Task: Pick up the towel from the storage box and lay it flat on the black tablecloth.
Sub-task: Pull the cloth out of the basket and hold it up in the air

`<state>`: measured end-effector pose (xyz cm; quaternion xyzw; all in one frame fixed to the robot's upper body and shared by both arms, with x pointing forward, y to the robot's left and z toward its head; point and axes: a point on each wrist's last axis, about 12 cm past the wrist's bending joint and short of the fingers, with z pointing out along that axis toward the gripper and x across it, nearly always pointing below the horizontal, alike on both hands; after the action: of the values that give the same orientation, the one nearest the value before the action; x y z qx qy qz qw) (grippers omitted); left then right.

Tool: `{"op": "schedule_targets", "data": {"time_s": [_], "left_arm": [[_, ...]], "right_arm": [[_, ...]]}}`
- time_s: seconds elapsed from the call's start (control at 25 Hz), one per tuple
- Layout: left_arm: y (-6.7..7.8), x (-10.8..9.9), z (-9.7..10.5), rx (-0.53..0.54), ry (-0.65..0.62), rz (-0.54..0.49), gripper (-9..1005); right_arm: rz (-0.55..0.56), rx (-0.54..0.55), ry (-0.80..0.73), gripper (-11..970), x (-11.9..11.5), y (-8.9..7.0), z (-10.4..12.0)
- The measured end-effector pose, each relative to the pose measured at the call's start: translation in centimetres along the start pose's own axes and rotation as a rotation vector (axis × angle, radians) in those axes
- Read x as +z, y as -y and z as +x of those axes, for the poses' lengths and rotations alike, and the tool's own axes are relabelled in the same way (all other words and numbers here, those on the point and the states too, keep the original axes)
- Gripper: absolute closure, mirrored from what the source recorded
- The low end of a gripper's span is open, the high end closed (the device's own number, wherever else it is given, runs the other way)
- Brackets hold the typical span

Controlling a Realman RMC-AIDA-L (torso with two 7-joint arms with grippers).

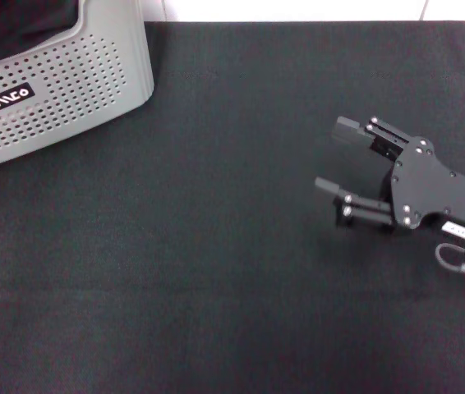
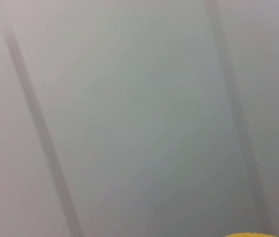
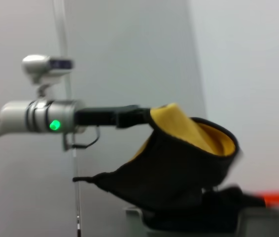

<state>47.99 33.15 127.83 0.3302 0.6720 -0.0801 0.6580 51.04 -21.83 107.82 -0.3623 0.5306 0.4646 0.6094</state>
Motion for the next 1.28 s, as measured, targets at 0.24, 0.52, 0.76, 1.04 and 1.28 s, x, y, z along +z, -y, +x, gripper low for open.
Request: {"op": "schedule_targets", "data": {"time_s": [0.24, 0.52, 0.76, 1.04, 1.28], "left_arm": [[1.5, -0.5, -2.6, -0.045, 0.137, 0.163, 977], [2.7, 0.8, -2.4, -0.063, 0.065, 0.217, 976], [3.8, 3.4, 0.7, -0.110, -0.054, 0.266, 977], [5.5, 6.8, 4.1, -0.071, -0.193, 0.220, 977], [6.8, 8.9, 5.2, -0.052, -0.206, 0.179, 976]], "right_arm": [[0.033, -0.396, 0.033, 117, 0.2, -1.2, -0.1], [0.053, -0.593, -0.065, 122, 3.2, -1.2, -0.7], [0.043, -0.662, -0.140, 125, 6.3, -2.5, -0.8], [0.064, -0.631, -0.106, 128, 7.6, -3.5, -1.5], [0.138, -0.569, -0.042, 131, 7.9, -2.9, -2.3]]}}
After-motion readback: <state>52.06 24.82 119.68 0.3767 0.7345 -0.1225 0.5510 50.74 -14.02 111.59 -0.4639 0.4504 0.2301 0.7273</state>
